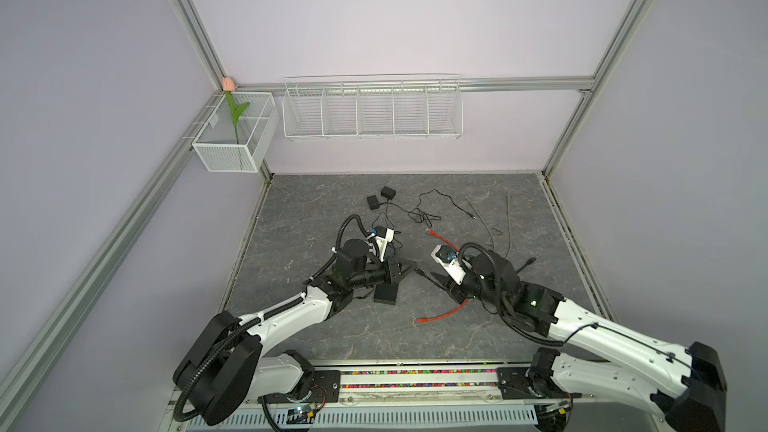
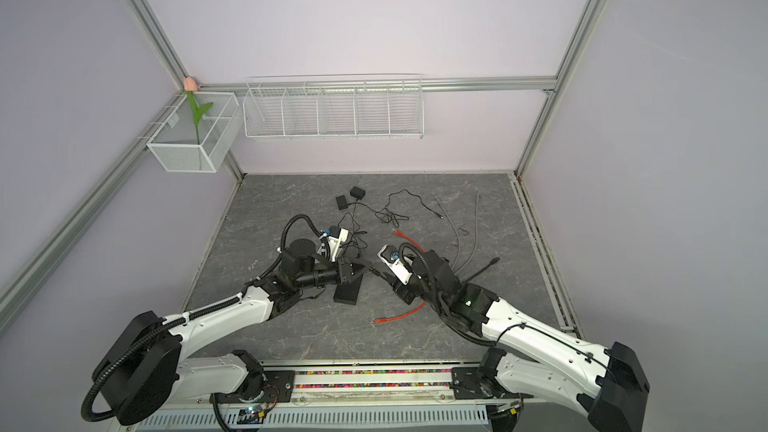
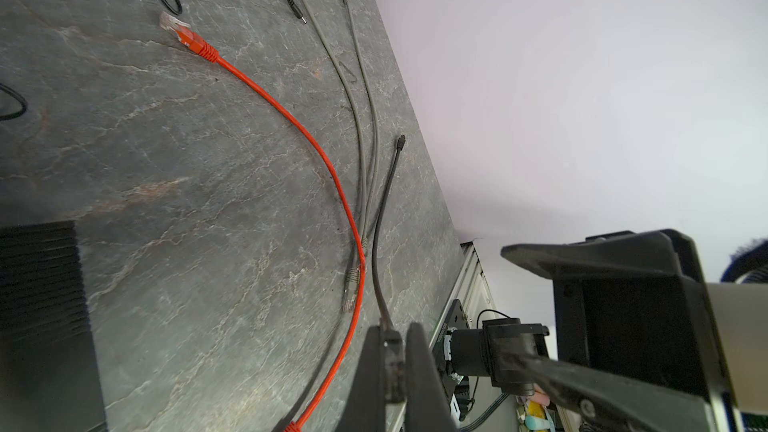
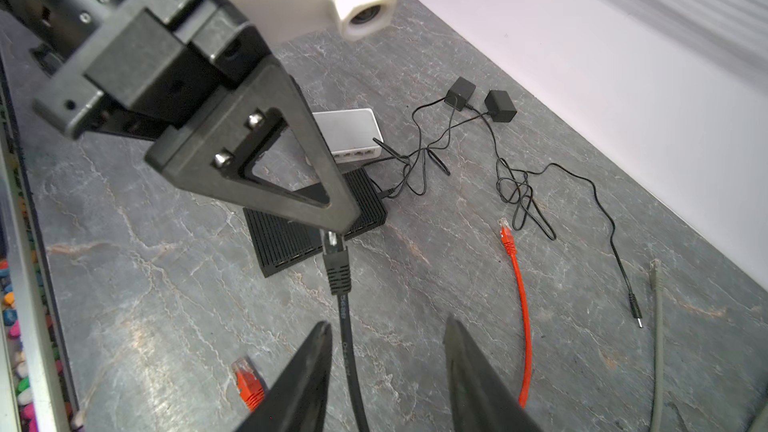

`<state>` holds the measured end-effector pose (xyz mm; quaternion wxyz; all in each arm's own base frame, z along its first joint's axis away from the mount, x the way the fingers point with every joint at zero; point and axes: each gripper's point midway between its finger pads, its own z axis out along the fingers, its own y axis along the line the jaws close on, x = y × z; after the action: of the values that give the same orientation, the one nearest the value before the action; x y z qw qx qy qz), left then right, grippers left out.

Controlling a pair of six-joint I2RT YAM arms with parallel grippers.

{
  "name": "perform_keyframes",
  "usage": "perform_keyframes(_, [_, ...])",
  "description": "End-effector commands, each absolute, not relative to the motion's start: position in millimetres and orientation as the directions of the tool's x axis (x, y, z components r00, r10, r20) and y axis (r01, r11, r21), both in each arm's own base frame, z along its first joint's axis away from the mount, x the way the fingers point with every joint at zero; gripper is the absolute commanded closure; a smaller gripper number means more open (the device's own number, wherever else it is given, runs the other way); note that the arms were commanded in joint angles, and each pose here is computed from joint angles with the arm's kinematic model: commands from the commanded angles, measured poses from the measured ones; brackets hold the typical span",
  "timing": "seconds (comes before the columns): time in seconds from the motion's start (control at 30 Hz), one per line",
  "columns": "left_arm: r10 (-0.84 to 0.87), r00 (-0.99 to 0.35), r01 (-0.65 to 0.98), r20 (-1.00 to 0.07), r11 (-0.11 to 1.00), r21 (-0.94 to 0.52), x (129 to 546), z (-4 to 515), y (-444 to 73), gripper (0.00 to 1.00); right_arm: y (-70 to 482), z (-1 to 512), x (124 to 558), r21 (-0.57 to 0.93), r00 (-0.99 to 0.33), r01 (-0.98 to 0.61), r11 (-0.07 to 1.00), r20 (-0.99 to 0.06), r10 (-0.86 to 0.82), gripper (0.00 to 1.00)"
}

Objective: Insert the plug into the switch port
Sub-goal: 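Grasp the switch with the left gripper while right gripper brings the plug to its port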

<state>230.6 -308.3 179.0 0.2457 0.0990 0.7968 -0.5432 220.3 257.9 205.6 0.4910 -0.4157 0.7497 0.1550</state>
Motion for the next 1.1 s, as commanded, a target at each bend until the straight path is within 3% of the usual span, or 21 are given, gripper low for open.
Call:
perform_keyframes(0.0, [-0.103, -0.852, 0.442, -0.513, 0.383, -0.811, 226, 183, -306, 1.00, 262, 198, 209, -0.130, -0.170, -0.826, 0.548, -0.871, -0.462, 0.54])
perform_keyframes(1.07, [-0.112, -0.846, 0.442, -0.521, 0.401, -0.803, 228, 184, -303, 1.00, 296, 154, 221, -0.099, -0.225, -0.887, 0.451, -0.760, -0.610, 0.69])
